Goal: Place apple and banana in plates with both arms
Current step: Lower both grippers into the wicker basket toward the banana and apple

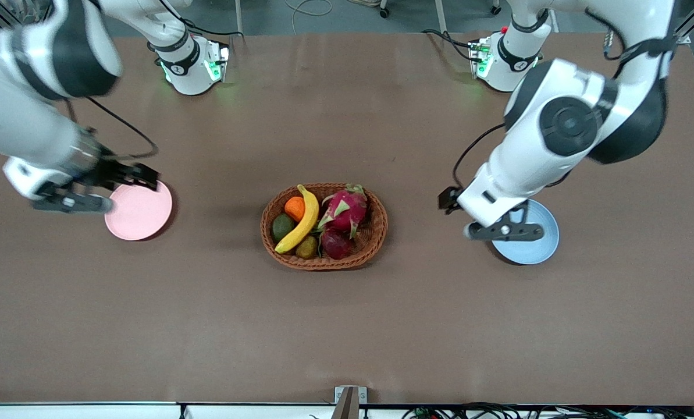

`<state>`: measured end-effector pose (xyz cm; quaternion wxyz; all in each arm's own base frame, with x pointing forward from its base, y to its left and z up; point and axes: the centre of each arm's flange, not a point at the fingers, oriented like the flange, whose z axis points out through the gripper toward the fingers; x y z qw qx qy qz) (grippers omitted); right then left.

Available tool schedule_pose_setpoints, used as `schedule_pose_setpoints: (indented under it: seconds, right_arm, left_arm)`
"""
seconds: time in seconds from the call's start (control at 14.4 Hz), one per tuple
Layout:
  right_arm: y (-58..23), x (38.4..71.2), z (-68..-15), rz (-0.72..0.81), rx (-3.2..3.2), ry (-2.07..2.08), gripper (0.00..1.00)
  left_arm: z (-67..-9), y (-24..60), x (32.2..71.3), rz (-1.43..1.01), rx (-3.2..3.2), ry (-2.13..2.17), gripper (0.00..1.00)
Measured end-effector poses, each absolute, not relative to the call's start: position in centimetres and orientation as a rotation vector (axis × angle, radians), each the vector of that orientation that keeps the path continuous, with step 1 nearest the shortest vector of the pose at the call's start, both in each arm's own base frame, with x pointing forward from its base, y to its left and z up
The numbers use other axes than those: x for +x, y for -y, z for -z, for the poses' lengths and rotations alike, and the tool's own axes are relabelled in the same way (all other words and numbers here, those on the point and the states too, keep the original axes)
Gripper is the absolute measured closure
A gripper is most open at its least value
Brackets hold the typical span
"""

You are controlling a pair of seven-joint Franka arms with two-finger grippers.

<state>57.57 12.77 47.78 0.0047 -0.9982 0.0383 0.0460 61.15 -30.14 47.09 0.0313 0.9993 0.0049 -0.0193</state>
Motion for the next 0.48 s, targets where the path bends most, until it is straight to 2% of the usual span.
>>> schedule_pose_setpoints:
  seconds: [0.21, 0.48]
  right_arm:
    - [-21.9, 57.8, -41.6, -0.131, -3.132, -0.243, 0.0]
    - [-29.8, 57.5, -35.3, -0.083, -3.107, -0.452, 0.0]
  left_arm:
    - [-42.5, 35.6, 61.1, 0.026, 3.025, -0.239, 0.0]
    - [-35.8, 42.4, 60.1, -0.009, 2.908, -0.51, 0.0]
